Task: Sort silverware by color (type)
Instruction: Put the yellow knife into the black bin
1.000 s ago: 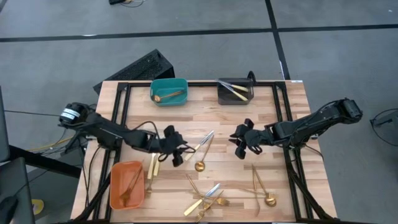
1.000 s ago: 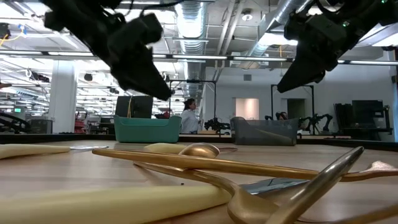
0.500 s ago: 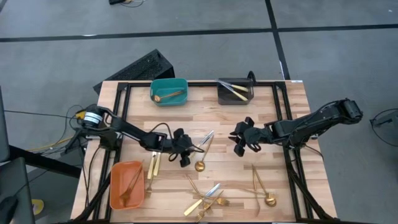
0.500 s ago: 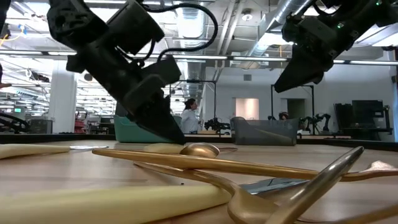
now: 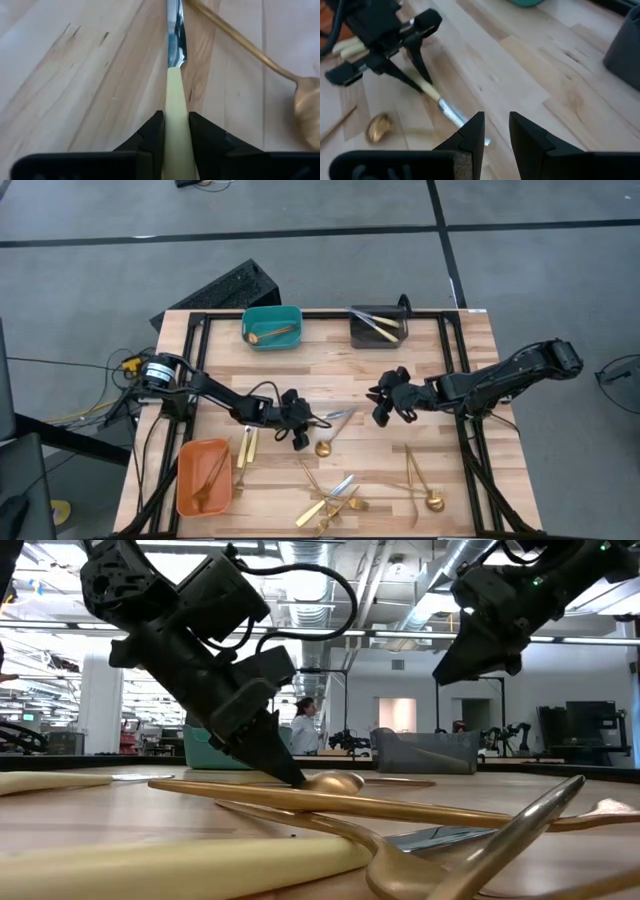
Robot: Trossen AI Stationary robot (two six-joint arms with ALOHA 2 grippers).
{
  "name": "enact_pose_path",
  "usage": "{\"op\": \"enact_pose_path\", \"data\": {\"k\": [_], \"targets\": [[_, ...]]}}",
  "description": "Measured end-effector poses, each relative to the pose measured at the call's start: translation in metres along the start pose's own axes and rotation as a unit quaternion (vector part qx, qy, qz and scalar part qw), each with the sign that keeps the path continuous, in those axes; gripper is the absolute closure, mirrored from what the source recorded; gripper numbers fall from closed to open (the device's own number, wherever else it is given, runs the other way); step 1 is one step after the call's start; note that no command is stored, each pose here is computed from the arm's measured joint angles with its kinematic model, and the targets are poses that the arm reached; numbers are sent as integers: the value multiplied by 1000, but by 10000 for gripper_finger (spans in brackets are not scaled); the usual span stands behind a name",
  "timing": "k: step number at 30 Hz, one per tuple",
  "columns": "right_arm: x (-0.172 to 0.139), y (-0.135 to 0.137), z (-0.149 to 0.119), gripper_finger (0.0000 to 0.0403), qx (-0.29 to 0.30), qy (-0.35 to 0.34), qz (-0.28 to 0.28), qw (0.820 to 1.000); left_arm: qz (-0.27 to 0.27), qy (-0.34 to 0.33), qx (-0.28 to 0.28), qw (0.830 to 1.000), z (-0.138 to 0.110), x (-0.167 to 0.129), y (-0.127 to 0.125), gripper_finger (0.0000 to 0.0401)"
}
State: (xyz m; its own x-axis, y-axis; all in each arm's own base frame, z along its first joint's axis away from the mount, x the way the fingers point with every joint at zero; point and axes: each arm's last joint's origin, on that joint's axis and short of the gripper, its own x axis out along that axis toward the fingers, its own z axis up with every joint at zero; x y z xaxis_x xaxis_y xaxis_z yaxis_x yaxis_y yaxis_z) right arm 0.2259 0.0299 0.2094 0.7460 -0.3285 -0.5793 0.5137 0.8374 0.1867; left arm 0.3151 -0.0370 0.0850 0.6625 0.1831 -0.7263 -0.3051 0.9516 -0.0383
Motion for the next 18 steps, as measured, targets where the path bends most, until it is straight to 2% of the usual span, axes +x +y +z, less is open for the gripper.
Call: {"op": "enact_pose_path", "data": {"k": [2, 9, 13, 18], "targets": [[-1, 1, -1, 287, 10, -7, -9, 1000, 14, 4, 4, 1000, -1, 0, 1, 349], [-3, 6, 1, 287, 28, -33, -6, 999, 32, -7, 13, 999, -1, 0, 3, 349], [-4, 9, 5, 287, 35, -52, 7, 998, 55, -62, 21, 996, 8, -3, 3, 349], [-10, 13, 3, 287, 27, -92, -31, 995, 144, -148, 9, 978, 30, -16, 10, 349]]}}
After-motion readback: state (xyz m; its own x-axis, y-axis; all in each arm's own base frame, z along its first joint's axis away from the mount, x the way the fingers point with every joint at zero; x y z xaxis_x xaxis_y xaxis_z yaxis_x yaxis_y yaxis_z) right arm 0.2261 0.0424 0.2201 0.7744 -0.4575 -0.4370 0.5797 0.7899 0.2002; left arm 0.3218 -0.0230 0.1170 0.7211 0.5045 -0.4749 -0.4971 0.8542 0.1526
